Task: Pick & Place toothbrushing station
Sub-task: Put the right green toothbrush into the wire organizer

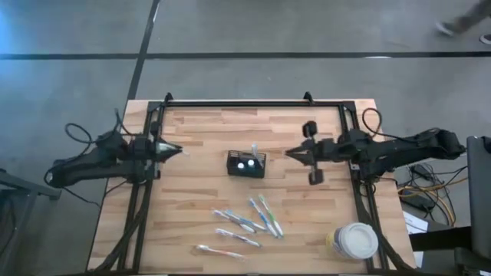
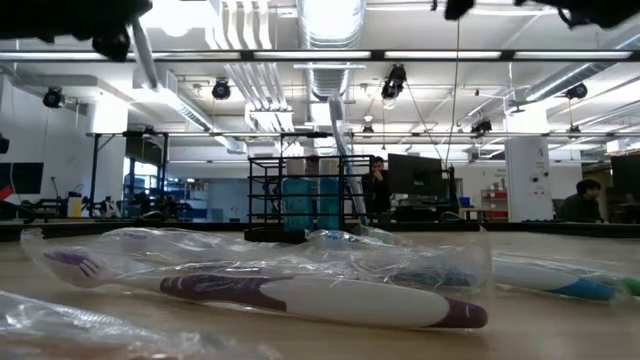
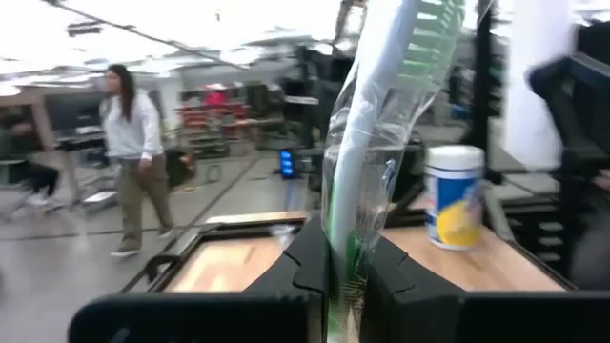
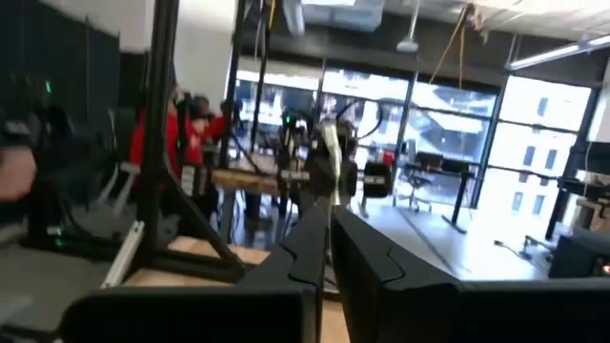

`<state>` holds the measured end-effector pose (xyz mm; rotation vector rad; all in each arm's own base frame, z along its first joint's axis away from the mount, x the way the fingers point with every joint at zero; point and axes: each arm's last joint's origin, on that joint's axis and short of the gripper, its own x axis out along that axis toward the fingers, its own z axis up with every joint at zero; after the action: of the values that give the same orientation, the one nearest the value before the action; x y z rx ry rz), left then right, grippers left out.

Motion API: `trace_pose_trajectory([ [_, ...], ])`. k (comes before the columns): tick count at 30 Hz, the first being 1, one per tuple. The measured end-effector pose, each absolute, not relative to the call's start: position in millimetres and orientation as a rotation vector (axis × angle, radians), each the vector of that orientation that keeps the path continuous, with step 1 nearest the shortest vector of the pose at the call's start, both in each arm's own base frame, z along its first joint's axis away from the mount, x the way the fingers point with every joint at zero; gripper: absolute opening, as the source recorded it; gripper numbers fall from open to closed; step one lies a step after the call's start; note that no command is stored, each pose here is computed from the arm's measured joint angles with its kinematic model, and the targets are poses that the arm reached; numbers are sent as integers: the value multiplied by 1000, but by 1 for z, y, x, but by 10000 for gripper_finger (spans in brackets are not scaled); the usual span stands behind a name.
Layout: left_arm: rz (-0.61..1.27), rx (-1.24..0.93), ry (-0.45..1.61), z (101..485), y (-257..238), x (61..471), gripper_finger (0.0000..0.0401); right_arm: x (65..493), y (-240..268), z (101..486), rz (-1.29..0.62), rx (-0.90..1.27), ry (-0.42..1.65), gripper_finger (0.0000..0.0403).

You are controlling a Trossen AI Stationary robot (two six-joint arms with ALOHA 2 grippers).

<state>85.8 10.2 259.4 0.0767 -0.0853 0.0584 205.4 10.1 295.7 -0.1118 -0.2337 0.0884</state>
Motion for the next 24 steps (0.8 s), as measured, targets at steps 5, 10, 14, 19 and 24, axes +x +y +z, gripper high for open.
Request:
trace_pose_trajectory([
  [5,101,47,-58,237,12,92,22,173,6,269,59,-52,-298,9],
  [10,103,47,-85,230,13,94,22,153,2,246,-12,0,-297,8],
  [14,102,43,-73,220,13,96,22,143,1,228,-26,5,-288,8],
  [19,101,43,-71,218,13,96,22,134,0,212,-73,16,-307,8],
  [24,101,42,-63,216,13,96,22,128,-1,198,-82,15,-328,8],
])
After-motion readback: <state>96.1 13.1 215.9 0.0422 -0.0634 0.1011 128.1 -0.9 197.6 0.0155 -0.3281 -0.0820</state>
